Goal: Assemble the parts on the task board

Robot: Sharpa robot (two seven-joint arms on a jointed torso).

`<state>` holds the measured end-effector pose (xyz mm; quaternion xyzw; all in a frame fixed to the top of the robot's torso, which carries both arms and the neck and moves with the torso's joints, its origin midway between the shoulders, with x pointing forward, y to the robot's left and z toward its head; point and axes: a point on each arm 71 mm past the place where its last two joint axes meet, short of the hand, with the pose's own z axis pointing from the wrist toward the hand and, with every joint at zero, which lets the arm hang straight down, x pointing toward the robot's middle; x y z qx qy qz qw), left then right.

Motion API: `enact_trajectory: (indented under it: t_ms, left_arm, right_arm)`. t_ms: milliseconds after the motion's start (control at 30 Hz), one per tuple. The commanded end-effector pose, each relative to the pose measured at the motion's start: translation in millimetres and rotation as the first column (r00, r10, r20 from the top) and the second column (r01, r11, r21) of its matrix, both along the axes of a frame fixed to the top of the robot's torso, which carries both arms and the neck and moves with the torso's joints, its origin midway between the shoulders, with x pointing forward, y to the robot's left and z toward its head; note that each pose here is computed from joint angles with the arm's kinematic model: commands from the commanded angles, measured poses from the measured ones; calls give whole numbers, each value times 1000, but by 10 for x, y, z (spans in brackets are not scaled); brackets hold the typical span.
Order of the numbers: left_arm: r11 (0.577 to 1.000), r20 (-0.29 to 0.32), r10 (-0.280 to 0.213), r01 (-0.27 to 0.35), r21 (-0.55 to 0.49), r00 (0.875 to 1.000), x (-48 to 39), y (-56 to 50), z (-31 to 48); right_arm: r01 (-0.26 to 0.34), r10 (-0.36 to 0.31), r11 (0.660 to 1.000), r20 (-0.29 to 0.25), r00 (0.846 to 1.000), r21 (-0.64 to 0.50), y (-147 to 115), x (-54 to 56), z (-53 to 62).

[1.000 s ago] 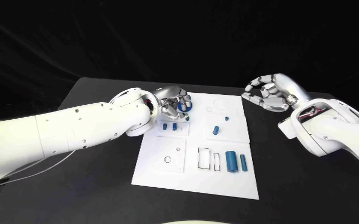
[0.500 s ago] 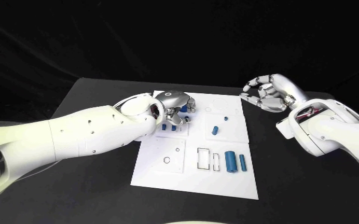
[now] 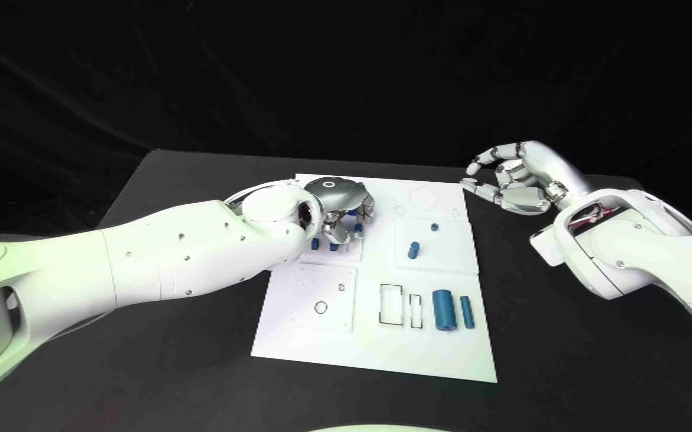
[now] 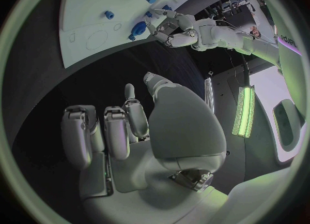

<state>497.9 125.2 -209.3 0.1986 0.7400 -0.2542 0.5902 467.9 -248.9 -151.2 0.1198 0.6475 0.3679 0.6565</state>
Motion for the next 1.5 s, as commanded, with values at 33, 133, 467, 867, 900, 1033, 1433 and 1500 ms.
enact_trajectory:
  t_ms: [33, 133, 467, 867, 900, 1033, 1433, 1500]
  left_arm:
    - [998, -17, 13, -13, 55, 1000, 6, -6, -31]
    - [998, -17, 17, -16, 55, 1000, 12, -11, -31]
    - [998, -23, 27, -25, 51, 999, 25, -16, -31]
    - [997, -44, 39, -36, 67, 998, 34, -6, -48]
    - [997, -46, 39, -36, 66, 998, 34, -6, -48]
    - [997, -50, 39, -35, 64, 998, 33, -12, -47]
    - [998, -56, 28, -25, 58, 998, 41, -53, -56]
    - [998, -58, 29, -25, 60, 998, 49, -56, -63]
  right_arm:
    - [-11, 11, 1000, 10, 1000, -3, 17, -6, 4]
    - [-12, 12, 1000, 10, 1000, -3, 19, -5, 4]
    - [-13, 13, 1000, 10, 1000, -4, 26, -5, 4]
    - [-14, 14, 1000, 10, 1000, -5, 28, -8, 4]
    - [-14, 15, 1000, 10, 1000, -5, 28, -8, 4]
    - [-15, 15, 1000, 10, 1000, -5, 29, -9, 5]
    - [-17, 17, 1000, 11, 1000, -4, 37, -14, 7]
    - [-18, 18, 1000, 11, 1000, -5, 38, -17, 8]
